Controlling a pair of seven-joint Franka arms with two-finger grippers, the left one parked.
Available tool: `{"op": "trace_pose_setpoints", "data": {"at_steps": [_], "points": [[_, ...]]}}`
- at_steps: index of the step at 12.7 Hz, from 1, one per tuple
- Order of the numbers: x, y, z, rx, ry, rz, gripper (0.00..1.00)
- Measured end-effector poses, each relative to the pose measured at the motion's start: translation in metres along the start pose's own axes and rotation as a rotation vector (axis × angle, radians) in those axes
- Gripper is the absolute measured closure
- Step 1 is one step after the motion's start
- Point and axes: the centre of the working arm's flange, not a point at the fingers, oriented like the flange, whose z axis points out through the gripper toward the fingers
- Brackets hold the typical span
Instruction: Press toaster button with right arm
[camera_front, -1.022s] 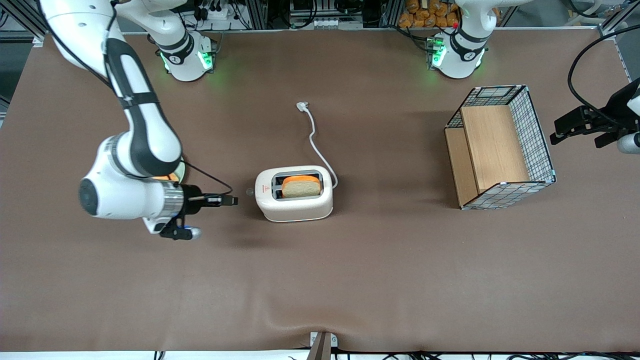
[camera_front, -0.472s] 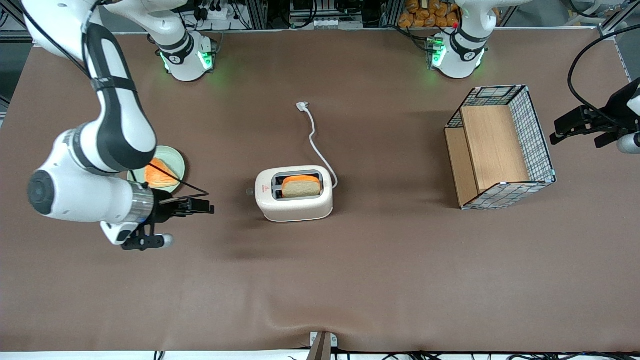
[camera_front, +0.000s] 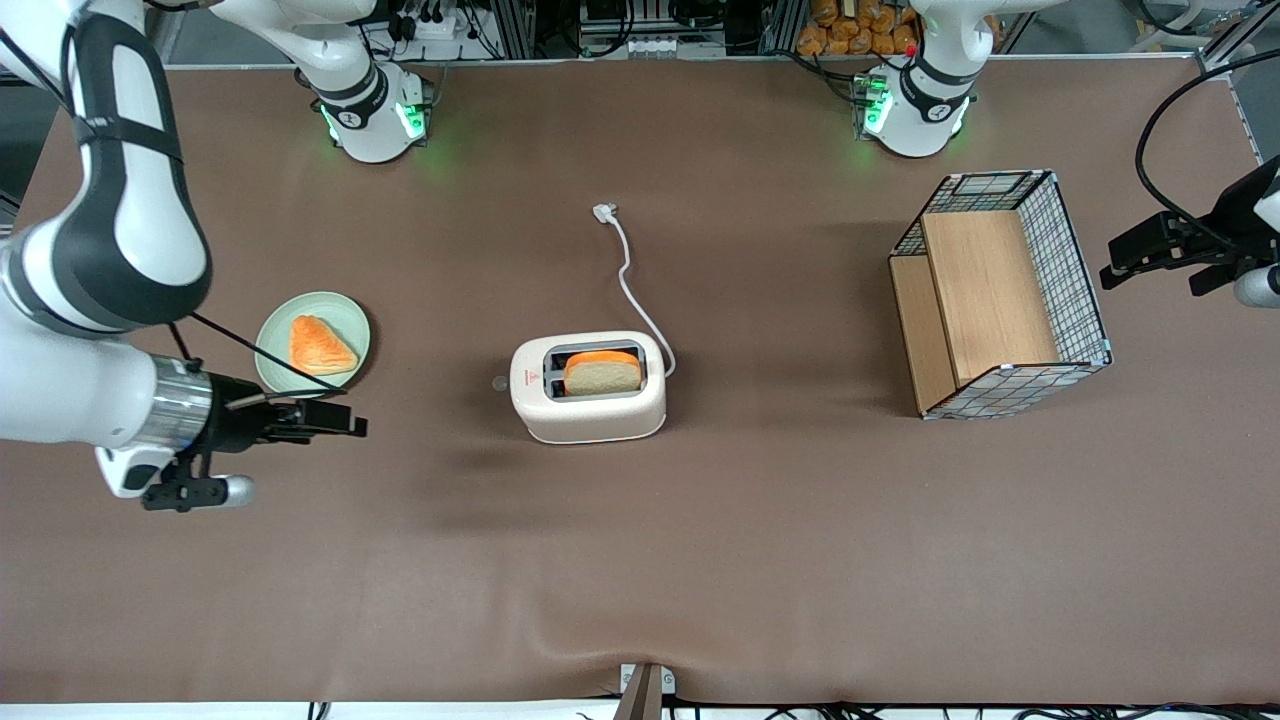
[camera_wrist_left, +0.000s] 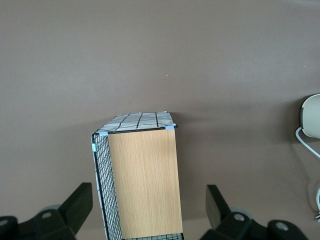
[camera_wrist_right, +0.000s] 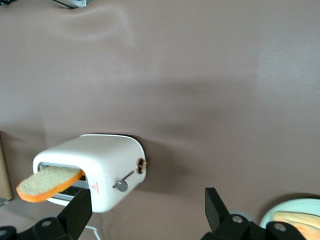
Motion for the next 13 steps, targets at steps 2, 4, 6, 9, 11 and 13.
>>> {"op": "trace_pose_setpoints", "data": {"at_steps": [2, 4, 6, 9, 11, 13], "points": [[-0.01, -0.01, -0.033, -0.059, 0.002, -0.031, 0.0], [-0.025, -0.013, -0.069, -0.11, 0.017, -0.04, 0.0], [-0.047, -0.022, -0.108, -0.148, 0.048, -0.049, 0.0], [-0.097, -0.025, -0.167, -0.202, 0.034, -0.018, 0.0], [-0.127, -0.025, -0.195, -0.241, 0.037, 0.028, 0.0], [-0.15, -0.027, -0.202, -0.265, 0.038, 0.056, 0.0]]}}
